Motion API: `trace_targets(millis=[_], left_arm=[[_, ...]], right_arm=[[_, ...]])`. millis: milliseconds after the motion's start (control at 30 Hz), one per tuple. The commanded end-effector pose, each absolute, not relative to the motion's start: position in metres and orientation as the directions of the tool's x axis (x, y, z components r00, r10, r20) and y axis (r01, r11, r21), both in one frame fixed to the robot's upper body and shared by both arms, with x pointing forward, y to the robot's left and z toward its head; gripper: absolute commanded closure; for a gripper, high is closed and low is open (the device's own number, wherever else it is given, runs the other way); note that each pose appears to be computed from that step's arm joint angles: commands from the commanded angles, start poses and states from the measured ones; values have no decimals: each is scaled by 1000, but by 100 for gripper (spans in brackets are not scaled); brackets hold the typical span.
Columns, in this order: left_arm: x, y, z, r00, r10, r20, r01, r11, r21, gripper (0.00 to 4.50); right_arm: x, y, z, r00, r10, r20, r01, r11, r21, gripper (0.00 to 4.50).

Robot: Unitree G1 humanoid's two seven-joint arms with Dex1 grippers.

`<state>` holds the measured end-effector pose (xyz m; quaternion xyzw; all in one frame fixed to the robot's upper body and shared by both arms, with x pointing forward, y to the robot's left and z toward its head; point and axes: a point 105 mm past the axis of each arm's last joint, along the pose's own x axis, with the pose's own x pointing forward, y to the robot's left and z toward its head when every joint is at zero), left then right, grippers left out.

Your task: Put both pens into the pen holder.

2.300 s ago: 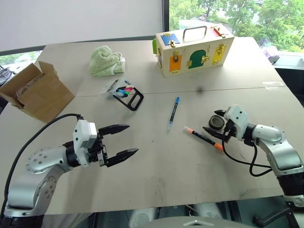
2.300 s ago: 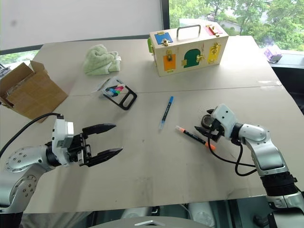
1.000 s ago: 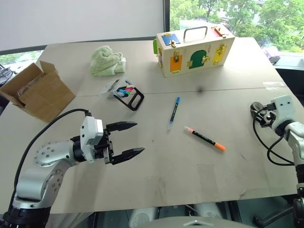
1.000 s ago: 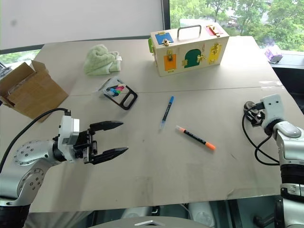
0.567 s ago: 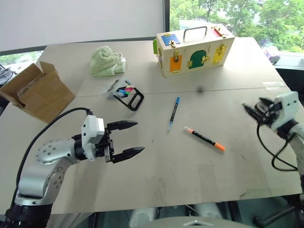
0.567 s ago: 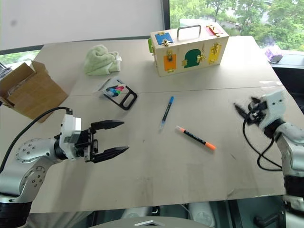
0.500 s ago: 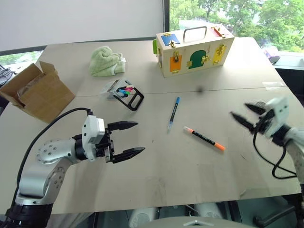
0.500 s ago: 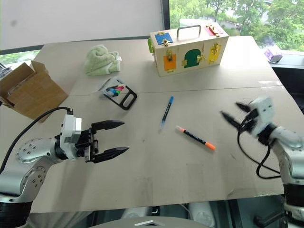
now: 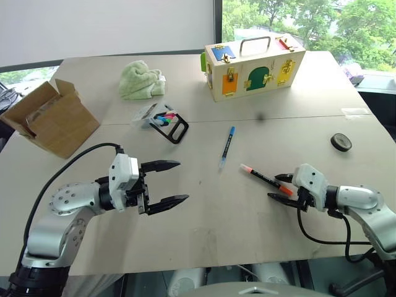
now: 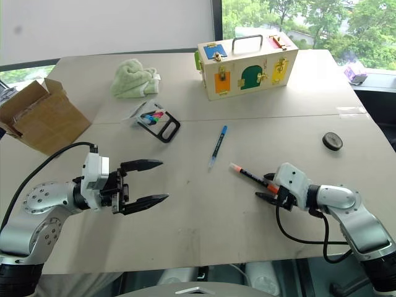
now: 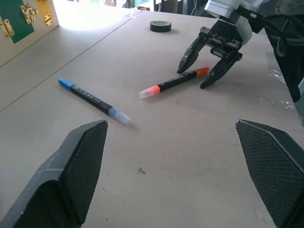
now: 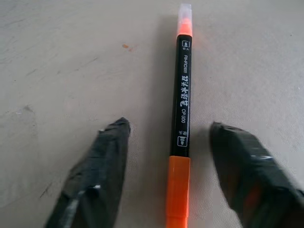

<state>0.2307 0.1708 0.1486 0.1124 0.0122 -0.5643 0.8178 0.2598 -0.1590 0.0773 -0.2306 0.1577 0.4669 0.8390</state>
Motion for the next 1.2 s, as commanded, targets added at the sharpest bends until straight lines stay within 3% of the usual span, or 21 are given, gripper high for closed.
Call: trace_targets(millis=[33,133,233,333,433,600,900,933,1000,1200], left_arm=[[231,172,155,372,-919,-127,917,343,205,0],[243,177,154,442,-891,-106,891,423,163,0],[267,188,159,577,-816,-48,815,570,104,0],[294,183,181,655,-741,149,755,637,-154,0],[305,158,191,637,-740,214,768,587,-255,0],[311,116,215,574,-735,361,816,474,-331,0],[297,82,214,473,-798,374,868,349,-352,0],[296,81,214,471,-796,381,868,340,-362,42],[293,81,215,462,-796,390,870,323,-371,79],[287,79,216,437,-810,392,881,296,-370,370]], right_arm=[[263,-183,68,568,626,-534,-813,531,-241,322],[261,-188,69,570,614,-546,-809,537,-240,447],[265,-186,80,601,630,-492,-789,566,-239,448],[269,-161,124,618,735,-281,-786,579,-216,448],[272,-129,158,588,803,-96,-805,568,-173,448],[269,-81,191,486,871,69,-859,490,-145,448],[260,-57,198,408,906,110,-901,419,-116,448],[260,-57,197,407,907,110,-901,418,-115,448],[260,-57,196,409,906,104,-901,420,-114,448],[260,-58,195,411,906,100,-903,420,-91,448]])
